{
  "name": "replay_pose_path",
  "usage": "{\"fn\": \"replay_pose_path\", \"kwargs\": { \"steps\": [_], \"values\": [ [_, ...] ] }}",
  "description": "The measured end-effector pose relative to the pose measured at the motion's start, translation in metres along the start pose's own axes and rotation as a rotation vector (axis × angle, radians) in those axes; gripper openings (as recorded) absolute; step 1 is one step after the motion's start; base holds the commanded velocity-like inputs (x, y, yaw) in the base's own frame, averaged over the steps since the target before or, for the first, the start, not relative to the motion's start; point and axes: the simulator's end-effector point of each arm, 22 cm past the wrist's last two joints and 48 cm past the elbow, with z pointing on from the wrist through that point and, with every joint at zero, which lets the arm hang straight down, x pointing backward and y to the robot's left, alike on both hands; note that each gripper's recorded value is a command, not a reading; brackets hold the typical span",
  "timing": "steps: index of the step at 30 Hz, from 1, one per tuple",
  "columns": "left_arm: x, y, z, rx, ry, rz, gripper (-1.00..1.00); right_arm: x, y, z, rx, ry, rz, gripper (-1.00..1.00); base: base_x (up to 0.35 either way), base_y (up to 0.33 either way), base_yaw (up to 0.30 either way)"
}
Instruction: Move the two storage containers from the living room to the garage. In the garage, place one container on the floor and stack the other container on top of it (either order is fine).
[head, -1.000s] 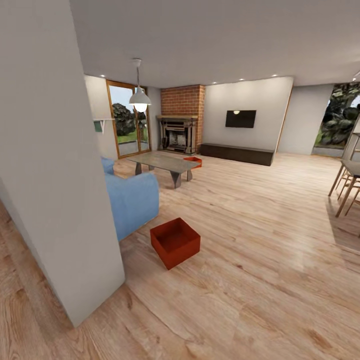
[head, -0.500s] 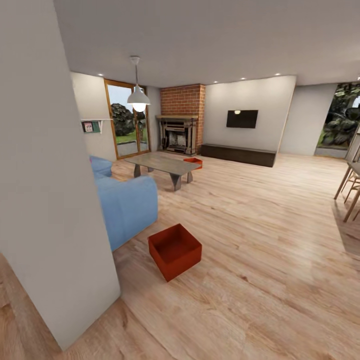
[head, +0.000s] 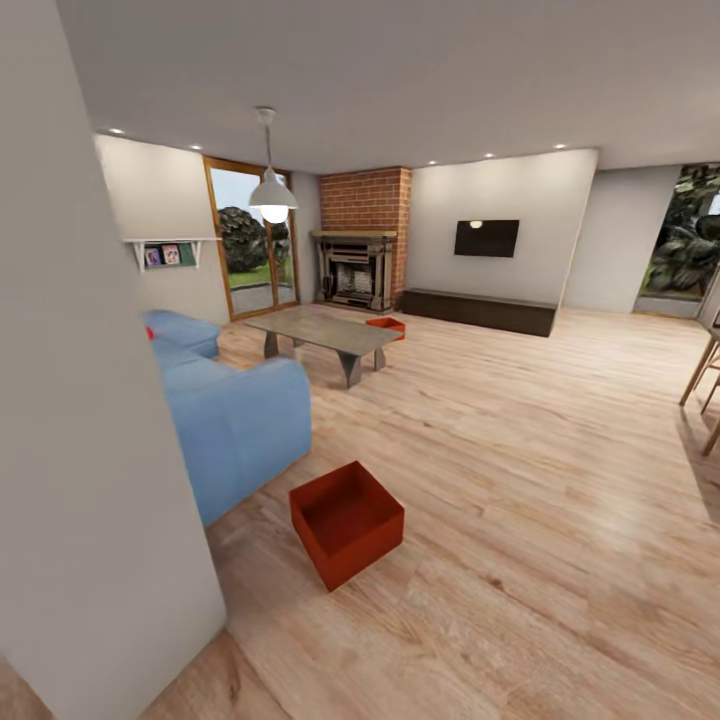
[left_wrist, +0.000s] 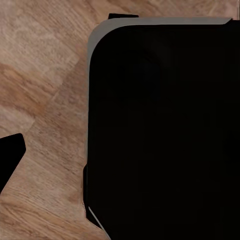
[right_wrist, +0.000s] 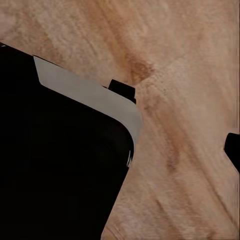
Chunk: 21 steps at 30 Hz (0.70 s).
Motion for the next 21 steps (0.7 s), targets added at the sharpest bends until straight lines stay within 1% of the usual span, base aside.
{"fn": "replay_pose_path", "kwargs": {
  "steps": [21],
  "values": [
    [0.0000, 0.0006, 0.0000, -0.001, 0.000, -0.001, 1.00, 0.0001, -0.0005, 0.0000, 0.001, 0.000, 0.003, 1.00, 0.303, -0.179, 0.000]
  ]
}}
